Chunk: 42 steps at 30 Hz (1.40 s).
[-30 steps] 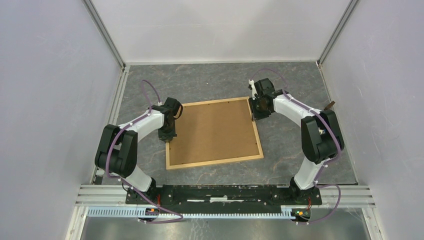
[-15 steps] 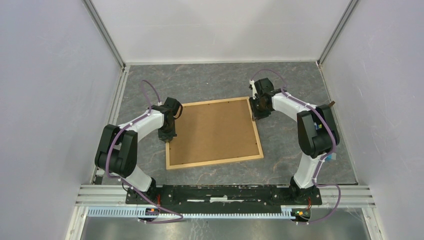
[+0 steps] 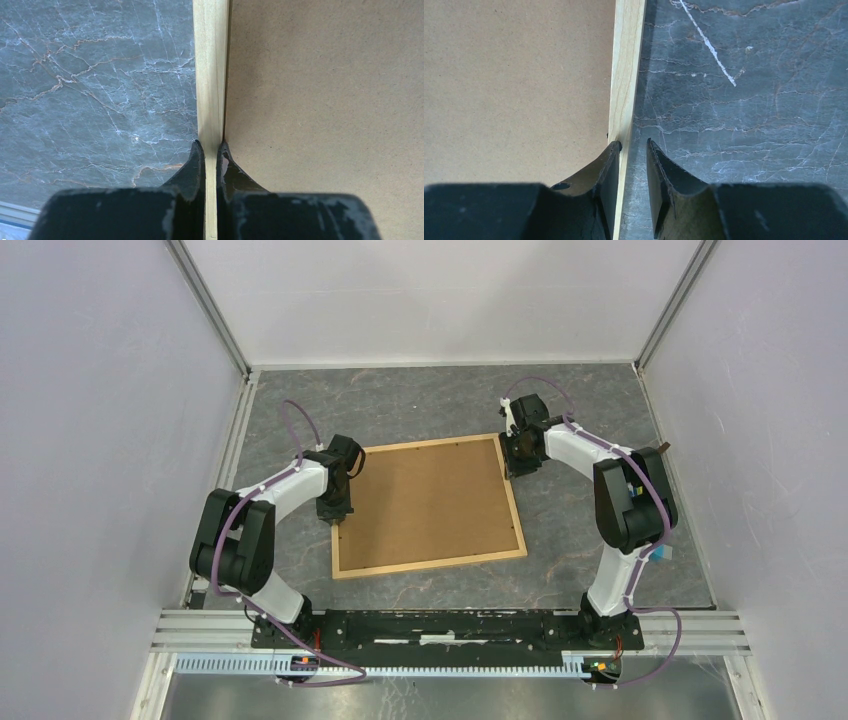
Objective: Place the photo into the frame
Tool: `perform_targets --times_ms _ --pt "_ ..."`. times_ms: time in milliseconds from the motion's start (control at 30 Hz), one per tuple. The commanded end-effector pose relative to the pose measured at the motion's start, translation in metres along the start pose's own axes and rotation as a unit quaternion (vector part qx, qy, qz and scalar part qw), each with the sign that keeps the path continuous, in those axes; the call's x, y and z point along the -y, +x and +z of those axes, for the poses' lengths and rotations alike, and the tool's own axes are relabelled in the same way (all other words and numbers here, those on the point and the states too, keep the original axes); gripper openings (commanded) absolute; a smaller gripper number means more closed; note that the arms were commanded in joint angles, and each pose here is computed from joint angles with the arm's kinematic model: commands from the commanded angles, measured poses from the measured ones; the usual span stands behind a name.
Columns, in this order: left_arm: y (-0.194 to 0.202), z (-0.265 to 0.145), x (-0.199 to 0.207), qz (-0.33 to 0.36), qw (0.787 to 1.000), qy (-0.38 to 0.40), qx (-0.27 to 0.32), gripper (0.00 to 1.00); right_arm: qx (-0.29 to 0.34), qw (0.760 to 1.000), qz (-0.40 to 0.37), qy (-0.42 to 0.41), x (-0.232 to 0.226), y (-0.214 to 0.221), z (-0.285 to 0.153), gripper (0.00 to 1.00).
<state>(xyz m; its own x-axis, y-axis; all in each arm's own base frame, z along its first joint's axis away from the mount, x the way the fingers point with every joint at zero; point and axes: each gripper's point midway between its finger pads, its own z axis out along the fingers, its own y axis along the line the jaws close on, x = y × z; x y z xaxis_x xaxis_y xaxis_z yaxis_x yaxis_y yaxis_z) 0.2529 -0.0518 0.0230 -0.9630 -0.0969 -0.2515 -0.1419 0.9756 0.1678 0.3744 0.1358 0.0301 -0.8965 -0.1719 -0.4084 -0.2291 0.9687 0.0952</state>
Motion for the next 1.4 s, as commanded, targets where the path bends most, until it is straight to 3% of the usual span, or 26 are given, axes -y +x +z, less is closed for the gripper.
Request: perform_targets --times_ms 0,600,967,1367 --pt "-0.01 -0.003 0.005 0.007 1.0 0.018 0.022 0.02 0.018 1.0 0.002 -0.012 -0.004 -0.015 0.003 0.32" --pt "-0.01 -0.003 0.004 0.008 1.0 0.017 0.022 0.02 -0.009 1.0 0.007 0.003 0.001 0.003 0.015 0.31" --pt "-0.01 -0.003 0.004 0.008 1.0 0.016 0.022 0.02 0.049 0.999 0.002 -0.005 -0.004 -0.038 -0.023 0.32" --pt "-0.01 -0.003 0.003 0.009 1.0 0.015 0.023 0.02 0.015 1.0 0.003 0.001 0.001 -0.017 -0.001 0.31"
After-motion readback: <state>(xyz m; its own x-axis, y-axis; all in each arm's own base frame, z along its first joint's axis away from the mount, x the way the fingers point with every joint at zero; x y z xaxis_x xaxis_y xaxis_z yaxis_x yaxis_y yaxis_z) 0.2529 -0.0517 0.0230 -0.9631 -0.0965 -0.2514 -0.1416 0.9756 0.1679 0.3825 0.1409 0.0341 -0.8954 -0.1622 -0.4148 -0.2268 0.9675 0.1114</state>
